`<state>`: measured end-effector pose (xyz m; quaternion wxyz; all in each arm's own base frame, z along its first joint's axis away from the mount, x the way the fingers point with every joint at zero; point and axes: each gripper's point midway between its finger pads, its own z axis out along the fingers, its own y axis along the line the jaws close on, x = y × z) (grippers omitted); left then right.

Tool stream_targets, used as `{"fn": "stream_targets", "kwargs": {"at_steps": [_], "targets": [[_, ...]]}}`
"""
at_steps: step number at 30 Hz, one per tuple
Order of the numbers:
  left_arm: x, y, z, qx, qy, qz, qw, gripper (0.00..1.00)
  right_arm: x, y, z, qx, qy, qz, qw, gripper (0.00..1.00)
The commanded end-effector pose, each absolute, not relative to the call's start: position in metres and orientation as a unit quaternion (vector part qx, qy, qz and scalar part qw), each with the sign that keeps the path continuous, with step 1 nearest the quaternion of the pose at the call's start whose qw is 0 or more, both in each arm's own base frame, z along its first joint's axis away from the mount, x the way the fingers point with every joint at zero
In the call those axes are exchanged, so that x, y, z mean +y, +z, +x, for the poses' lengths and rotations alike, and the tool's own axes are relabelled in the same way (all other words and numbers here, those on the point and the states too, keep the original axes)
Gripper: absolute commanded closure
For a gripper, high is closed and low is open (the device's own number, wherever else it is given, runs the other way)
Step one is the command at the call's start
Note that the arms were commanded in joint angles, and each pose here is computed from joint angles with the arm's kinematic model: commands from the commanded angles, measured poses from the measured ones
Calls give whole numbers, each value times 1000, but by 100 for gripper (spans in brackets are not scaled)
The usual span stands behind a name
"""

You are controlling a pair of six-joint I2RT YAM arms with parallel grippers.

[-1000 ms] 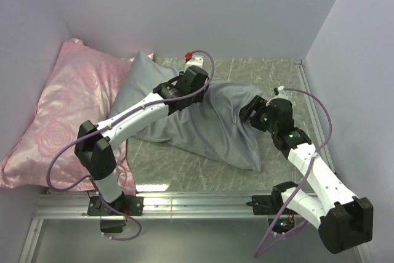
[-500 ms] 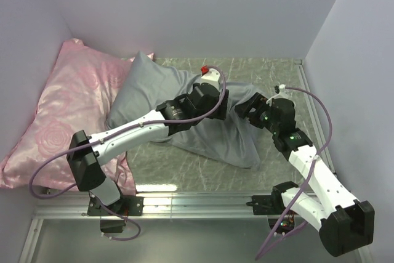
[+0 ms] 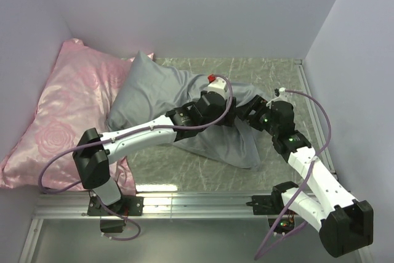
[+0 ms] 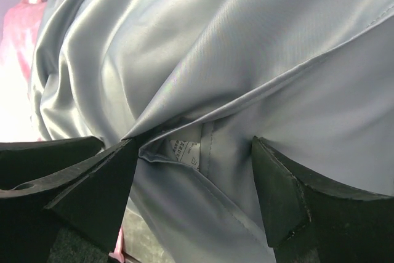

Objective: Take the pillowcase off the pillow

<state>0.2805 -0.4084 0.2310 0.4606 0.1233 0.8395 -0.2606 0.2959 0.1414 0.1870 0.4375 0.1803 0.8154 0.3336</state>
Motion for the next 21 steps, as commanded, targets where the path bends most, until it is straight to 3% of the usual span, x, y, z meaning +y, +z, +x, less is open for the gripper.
{"fn": "stream_targets", "kwargs": {"at_steps": [1,8,11,15,21], "targets": [[-438,240,266,818,-316,117,466,23,158,205,294,799,377,162,440,18],[-438,241,261,810,-327,85,479,30,156,199,294,801,374,174,433,21],[-441,246,260,807,-329,94,482,22,153,195,293,801,367,180,437,23],[-444,237,270,815,-302,80,489,20,156,195,293,801,374,177,432,25],[-441,223,290,822,-255,39,508,37,157,199,289,798,381,173,434,25]]}}
